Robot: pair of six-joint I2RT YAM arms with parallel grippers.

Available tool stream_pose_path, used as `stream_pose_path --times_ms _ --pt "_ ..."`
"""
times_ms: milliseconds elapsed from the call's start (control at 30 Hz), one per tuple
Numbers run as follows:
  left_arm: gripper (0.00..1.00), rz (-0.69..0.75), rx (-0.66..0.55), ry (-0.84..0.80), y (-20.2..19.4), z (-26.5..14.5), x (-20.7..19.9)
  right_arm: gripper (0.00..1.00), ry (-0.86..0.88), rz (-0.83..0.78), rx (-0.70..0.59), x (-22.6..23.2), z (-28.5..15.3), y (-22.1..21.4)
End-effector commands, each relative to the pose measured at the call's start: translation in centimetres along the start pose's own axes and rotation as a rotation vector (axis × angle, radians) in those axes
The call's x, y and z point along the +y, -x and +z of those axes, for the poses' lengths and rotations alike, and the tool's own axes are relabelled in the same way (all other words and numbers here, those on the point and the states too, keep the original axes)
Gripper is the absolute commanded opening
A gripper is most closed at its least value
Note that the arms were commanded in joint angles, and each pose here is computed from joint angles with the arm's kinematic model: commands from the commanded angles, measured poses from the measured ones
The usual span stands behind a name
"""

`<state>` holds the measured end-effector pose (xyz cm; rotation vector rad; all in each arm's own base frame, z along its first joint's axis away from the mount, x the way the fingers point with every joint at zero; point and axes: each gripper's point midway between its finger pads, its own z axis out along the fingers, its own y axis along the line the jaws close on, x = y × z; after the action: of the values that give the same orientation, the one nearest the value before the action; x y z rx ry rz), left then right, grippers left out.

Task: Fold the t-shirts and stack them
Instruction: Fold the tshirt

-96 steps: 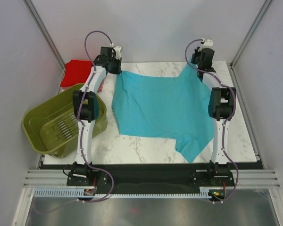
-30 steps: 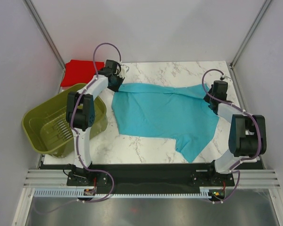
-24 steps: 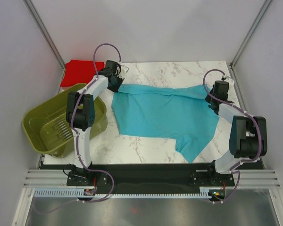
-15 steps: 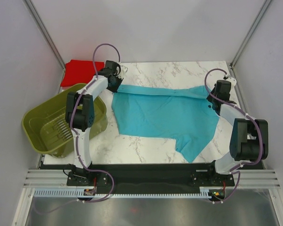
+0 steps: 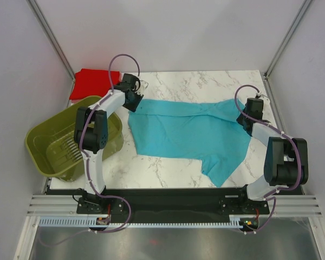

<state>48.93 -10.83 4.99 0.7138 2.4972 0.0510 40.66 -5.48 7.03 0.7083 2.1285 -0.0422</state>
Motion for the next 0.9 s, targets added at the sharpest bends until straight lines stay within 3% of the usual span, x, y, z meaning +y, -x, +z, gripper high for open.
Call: stream_pose_path --times_ms 0,33,167,367,633,867 --pt "0.42 0.004 -0.068 0.055 2.0 -3.0 0.5 0.27 -0.026 0.025 -0.006 0.0 -1.0 1.6" --pt "0.48 0.007 -0.071 0.066 2.2 -3.3 0.5 0.3 -0.025 0.023 -0.009 0.1 -1.1 2.0" --pt "0.54 -0.034 -0.118 0.086 3.7 -5.1 0.8 0.41 -0.022 0.016 -0.005 0.7 -1.4 3.3" --pt "0.53 -0.174 -0.213 -0.131 6.8 -6.1 -3.3 0.43 -0.016 -0.003 0.031 0.5 2.1 4.3" --pt "0.5 -0.252 -0.172 -0.218 7.5 -2.0 -5.3 0.43 0.145 -0.022 0.155 2.2 7.4 5.4" --pt "0.5 -0.336 -0.093 -0.14 5.8 1.9 -4.7 0.42 0.085 -0.011 0.157 1.7 11.2 5.8"
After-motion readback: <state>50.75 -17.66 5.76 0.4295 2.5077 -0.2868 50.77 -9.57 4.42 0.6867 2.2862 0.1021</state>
